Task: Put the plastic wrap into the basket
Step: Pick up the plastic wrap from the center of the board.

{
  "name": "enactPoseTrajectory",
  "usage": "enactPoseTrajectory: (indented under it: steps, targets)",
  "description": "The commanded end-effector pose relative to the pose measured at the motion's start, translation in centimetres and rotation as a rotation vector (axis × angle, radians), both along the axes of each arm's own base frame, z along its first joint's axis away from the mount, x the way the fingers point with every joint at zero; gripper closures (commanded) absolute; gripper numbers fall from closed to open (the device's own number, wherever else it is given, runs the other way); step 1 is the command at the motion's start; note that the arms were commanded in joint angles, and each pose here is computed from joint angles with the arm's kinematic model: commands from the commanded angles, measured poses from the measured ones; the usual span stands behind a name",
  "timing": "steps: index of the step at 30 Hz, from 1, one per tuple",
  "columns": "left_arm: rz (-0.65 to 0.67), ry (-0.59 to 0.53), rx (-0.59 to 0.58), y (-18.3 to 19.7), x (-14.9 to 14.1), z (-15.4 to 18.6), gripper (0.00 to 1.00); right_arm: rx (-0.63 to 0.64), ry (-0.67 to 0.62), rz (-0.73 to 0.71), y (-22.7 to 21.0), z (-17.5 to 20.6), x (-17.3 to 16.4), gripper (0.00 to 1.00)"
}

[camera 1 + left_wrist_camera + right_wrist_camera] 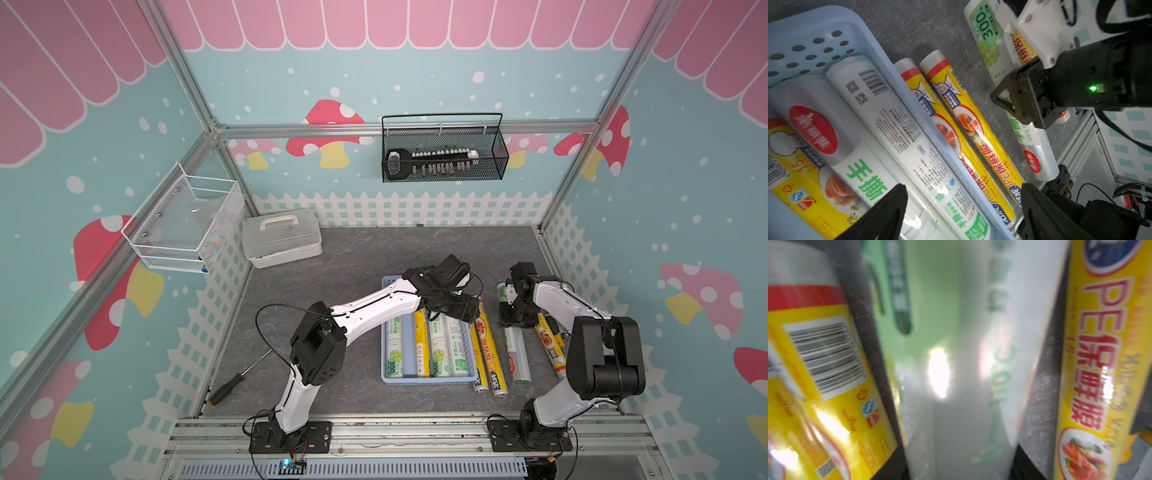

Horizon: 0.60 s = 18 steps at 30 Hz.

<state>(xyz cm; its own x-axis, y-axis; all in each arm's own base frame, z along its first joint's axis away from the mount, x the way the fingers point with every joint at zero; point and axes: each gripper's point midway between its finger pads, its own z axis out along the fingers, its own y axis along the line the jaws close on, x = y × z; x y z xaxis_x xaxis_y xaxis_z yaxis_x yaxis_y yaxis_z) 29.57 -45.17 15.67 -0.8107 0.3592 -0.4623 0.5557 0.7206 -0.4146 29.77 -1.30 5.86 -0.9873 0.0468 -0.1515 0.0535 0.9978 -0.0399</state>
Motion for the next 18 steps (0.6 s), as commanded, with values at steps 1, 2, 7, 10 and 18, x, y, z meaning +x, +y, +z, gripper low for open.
enactPoseTrajectory:
  steps: [1, 2, 7, 10, 18]
  targets:
    - [0.031, -0.083, -0.024, 1.0, 0.8, 2.8, 0.11, 0.002, -0.079, 0.009, 0.3, 3.6, 0.1, 0.65]
    - [0.040, -0.093, -0.021, 1.2, 0.9, 2.9, 0.11, 0.011, -0.100, 0.007, 0.4, 4.3, 0.0, 0.66]
    - [0.088, -0.134, -0.011, 2.7, 1.6, 3.9, 0.11, 0.150, -0.234, 0.000, 2.8, 8.7, 0.0, 0.69]
    - [0.123, -0.159, -0.011, 3.9, 2.0, 4.4, 0.11, 0.264, -0.321, 0.002, 4.6, 11.4, 0.1, 0.70]
    - [0.259, -0.247, -0.035, 7.7, 3.4, 6.3, 0.11, 0.556, -0.464, -0.030, 8.7, 16.1, 0.3, 0.71]
